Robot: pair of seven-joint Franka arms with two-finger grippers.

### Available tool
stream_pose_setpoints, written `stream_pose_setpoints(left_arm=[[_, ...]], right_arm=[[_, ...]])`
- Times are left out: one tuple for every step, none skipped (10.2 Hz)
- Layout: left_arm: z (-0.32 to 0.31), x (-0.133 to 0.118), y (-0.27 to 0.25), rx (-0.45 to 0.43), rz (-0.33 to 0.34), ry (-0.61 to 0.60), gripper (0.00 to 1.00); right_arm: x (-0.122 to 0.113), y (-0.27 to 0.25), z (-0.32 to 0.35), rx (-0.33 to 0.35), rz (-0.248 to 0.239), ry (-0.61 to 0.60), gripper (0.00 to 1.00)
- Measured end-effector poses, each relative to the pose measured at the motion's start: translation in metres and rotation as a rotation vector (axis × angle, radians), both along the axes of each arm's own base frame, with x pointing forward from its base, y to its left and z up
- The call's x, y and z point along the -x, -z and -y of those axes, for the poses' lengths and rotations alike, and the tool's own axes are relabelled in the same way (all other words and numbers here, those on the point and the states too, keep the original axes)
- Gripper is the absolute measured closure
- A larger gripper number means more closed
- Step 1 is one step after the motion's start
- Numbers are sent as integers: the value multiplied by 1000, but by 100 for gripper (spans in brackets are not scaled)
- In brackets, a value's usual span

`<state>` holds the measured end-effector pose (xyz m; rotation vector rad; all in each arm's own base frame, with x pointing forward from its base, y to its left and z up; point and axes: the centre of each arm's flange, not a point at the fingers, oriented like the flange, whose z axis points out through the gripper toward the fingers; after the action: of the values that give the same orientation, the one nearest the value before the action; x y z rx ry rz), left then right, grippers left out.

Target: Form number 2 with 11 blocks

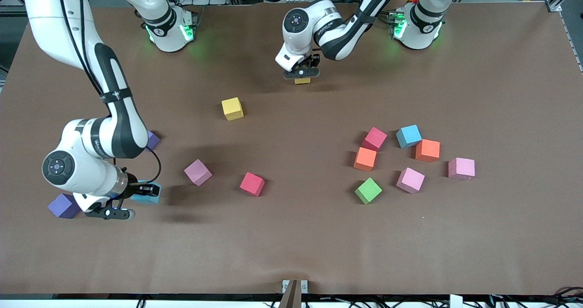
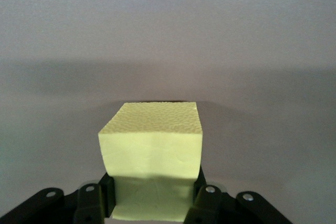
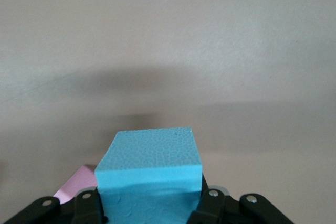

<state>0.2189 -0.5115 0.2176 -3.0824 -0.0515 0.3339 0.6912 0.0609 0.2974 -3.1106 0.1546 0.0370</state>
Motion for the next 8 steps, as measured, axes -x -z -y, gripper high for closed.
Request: stream_pose_setpoints(left_arm=[[2,4,0,1,-1,13,44],[2,6,2,0,-3,20,44],[2,6,5,-5,-8,21,44],[1,6,10,-9,-14,21,44],[1,7,15,-9,-19,21,44],[2,7,18,-8,-21,22,44],[3,7,18,-6,-21,22,44],[4,6,17,-3,-19,23,44]], right_arm=[[7,-8,-12,-2,1,-1,41],[14,-16,-21,-5,1,-14,41],[21,-22,-31,-7,2,-29,41],[29,-27,-45,-9,2,-51,41],[36,-31,-55,-10,1,-68,41],[43,-35,-60,-12,-1,-92,41],[49,-39,-60,-14,0,-124,41],[55,-44,-59,-17,1,-154,41]])
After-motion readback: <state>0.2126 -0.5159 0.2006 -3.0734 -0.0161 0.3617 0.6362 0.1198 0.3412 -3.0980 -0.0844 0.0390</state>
